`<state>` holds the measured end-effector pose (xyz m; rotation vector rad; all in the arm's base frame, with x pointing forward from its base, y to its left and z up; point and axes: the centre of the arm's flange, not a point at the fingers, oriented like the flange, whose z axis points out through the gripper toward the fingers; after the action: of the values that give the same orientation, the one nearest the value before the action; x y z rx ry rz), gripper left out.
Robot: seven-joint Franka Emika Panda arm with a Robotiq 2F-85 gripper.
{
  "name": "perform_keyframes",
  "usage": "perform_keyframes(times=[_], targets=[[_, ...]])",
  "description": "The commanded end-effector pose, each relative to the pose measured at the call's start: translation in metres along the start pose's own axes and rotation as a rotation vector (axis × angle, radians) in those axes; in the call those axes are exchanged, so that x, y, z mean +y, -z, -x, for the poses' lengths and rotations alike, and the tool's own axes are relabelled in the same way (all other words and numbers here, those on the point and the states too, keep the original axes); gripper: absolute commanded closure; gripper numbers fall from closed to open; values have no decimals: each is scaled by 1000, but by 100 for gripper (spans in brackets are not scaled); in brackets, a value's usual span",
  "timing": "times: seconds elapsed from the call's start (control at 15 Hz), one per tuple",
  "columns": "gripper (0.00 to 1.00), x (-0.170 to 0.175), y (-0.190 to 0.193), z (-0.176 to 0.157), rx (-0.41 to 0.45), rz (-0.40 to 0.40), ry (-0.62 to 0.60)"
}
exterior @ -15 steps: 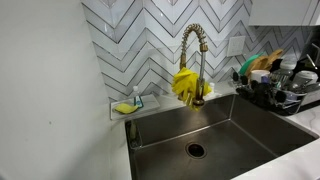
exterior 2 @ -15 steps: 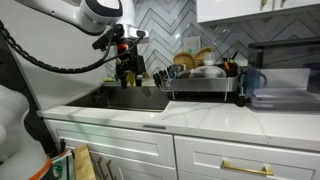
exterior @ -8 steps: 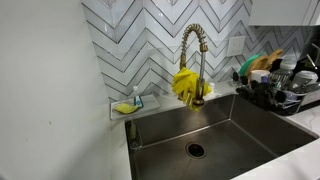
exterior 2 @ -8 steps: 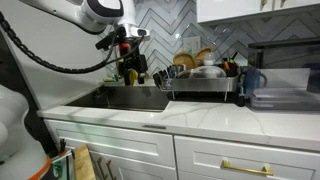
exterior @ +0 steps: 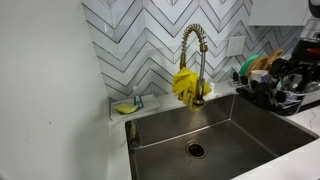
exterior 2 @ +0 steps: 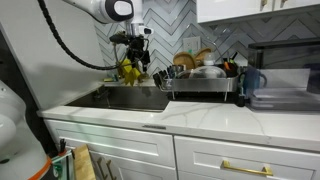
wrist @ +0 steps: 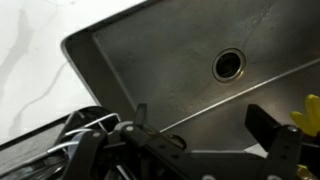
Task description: Hang the yellow gloves over the faucet
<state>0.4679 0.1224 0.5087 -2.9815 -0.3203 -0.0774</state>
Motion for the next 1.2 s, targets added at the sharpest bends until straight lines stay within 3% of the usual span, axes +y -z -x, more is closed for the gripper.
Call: perform_keyframes(times=[0.0, 0.8, 0.87, 1.13], targets=[[0, -6, 0, -5, 5, -8, 8], [0, -7, -1, -10, 5, -14, 10], [0, -14, -7, -14, 21, -22, -45], [0, -53, -32, -37, 62, -180, -175]])
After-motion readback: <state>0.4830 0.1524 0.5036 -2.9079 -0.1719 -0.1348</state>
